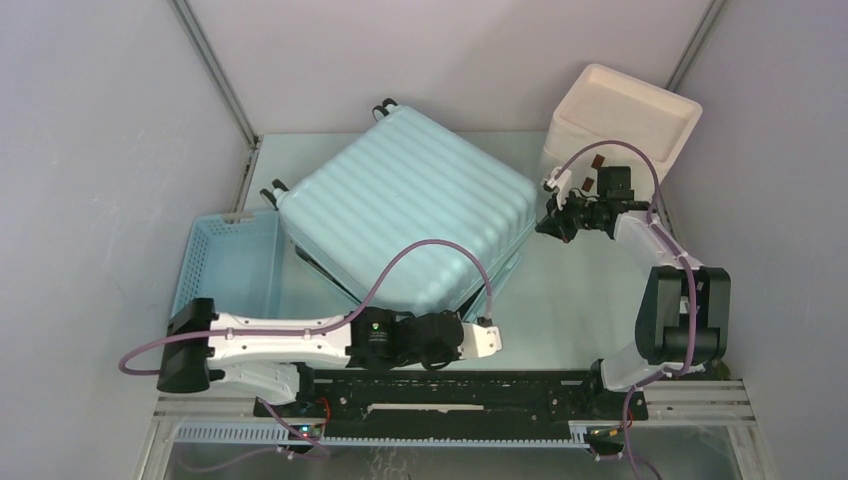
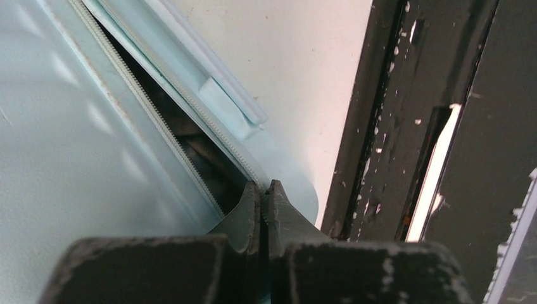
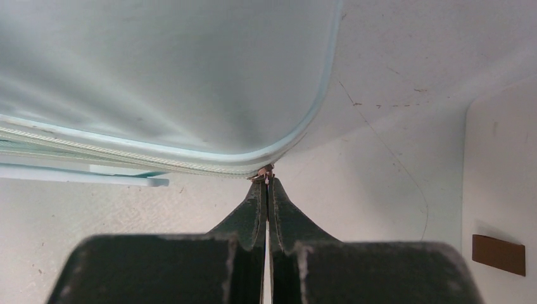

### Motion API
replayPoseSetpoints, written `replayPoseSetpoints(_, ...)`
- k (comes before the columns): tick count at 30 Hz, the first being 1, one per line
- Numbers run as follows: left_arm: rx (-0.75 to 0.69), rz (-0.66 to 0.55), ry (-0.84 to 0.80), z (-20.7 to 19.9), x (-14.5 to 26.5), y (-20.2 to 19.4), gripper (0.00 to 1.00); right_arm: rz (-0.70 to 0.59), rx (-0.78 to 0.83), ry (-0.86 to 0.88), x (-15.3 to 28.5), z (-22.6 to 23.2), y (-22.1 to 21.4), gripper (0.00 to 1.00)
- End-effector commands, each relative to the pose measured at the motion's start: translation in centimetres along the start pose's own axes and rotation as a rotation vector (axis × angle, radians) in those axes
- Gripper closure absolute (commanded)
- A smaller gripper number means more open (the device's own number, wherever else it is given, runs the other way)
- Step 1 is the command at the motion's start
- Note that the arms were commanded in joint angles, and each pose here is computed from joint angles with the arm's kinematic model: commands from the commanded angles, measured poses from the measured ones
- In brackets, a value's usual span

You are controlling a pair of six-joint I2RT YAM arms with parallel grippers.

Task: Open, take out, and arrange the luggage
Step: Unzip the luggage at the center of the board.

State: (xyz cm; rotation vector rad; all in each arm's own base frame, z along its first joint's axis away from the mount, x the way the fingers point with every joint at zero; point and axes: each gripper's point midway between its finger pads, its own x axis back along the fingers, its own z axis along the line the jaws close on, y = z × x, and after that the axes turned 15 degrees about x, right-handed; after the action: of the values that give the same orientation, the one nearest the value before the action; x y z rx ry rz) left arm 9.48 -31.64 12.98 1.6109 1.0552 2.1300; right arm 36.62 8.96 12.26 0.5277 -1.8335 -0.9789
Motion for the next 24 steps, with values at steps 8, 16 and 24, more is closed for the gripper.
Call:
replayPoseSetpoints(8,-0.306,0.418,0.031,4.9,3.6,-13.6,1.0,0.067,0.102,-0.141,0.9,-6.8,-0.4,1.0)
replayPoseSetpoints(16,-0.315,0.317,0.125,7.0,4.6,-13.0,0.99,0.053,0.112,-0.074,-2.0,-7.6,1.8,0.97)
replayPoseSetpoints(24,-0.048,-0.025,0.146,6.4,6.6,-4.5,0.41,0.062,0.078,-0.123,-0.2,-7.1,2.3,0.53)
